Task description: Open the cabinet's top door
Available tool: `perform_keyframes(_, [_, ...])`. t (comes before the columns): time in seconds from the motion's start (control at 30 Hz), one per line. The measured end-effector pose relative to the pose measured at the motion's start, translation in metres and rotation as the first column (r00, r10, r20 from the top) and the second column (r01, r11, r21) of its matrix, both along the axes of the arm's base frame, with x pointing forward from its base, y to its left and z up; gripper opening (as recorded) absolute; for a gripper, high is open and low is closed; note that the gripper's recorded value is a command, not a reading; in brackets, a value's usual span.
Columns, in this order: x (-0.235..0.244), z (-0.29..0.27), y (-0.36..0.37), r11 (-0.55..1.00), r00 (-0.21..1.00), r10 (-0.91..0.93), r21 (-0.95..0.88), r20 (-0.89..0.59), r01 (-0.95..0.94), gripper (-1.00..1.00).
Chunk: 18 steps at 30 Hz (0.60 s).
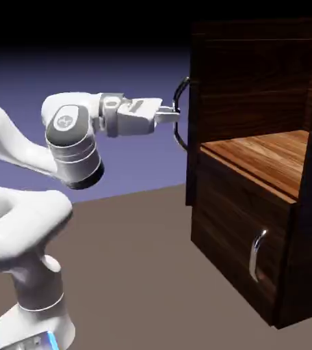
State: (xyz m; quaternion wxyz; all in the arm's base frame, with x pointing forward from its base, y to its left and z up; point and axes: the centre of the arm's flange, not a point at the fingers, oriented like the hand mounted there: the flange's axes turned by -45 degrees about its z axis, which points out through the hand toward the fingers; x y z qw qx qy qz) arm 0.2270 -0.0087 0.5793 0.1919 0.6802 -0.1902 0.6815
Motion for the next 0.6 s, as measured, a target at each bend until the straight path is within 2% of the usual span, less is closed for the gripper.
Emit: perform_keyframes(0.6, [-0.056, -0.001, 0.094, 0.966, 0.966, -0.257, -0.001, -0.001, 0.257, -1.00])
